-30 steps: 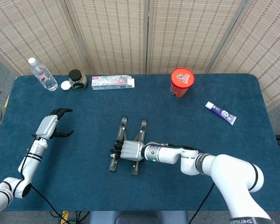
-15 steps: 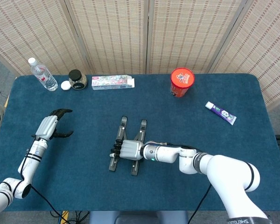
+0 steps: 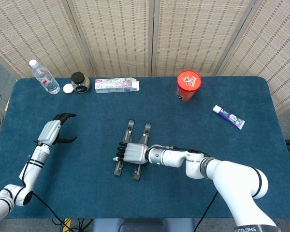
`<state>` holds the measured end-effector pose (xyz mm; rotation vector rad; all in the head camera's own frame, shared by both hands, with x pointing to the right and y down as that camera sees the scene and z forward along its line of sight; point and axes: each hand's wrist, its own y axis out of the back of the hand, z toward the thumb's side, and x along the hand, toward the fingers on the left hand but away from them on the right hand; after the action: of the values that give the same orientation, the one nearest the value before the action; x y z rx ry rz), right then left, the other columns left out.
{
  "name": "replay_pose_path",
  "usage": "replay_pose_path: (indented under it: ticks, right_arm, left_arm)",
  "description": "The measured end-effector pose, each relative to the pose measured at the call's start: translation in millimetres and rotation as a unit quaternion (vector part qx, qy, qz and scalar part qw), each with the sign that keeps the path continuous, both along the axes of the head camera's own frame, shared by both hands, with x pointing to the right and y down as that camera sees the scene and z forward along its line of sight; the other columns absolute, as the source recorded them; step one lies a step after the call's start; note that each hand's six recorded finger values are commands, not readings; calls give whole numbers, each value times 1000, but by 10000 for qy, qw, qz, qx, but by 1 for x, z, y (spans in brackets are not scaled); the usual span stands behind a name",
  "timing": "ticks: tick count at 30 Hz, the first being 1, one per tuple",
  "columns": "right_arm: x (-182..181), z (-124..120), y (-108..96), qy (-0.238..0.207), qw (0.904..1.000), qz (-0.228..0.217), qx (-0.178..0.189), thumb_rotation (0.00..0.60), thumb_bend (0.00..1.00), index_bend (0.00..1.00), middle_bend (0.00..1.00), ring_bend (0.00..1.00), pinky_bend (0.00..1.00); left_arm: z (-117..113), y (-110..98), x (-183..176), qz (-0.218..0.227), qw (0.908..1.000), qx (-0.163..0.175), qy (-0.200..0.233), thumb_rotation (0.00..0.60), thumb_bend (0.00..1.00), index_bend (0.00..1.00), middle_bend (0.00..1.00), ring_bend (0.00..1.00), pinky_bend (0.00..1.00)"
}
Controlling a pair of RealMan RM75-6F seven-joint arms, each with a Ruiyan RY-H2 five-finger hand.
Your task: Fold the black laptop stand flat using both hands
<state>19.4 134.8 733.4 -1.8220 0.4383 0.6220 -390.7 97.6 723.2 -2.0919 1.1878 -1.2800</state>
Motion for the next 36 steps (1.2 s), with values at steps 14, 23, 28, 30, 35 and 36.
replay_pose_path:
  ticks: [14,23,28,30,35,36]
  right_arm:
    - [5,3,-3,-129,9999,104,13,600,230,19,446,42,0]
    - [7,4,-2,-329,9993,169,18,600,233,179,555,160,0]
    - [8,5,-2,-411,9989,204,38,600,234,228,587,197,0]
    - [9,5,-2,-458,9987,221,41,600,238,248,606,219,1]
    - [8,2,-4,-594,9978,274,75,600,251,274,633,253,6]
    - [8,2,-4,-616,9977,280,85,600,252,276,625,254,8]
  left_arm:
    - [2,3,2,55,10000,-57,25,600,172,183,195,111,73]
    - [0,2,3,73,10000,-37,38,600,172,183,195,111,73]
    - [0,2,3,77,10000,-34,41,600,172,182,195,112,74]
    - [0,3,3,78,10000,-32,39,600,172,183,195,112,74]
    - [0,2,4,81,10000,-27,46,600,172,182,195,111,74]
    - [-1,2,4,81,10000,-26,50,600,172,182,195,111,74]
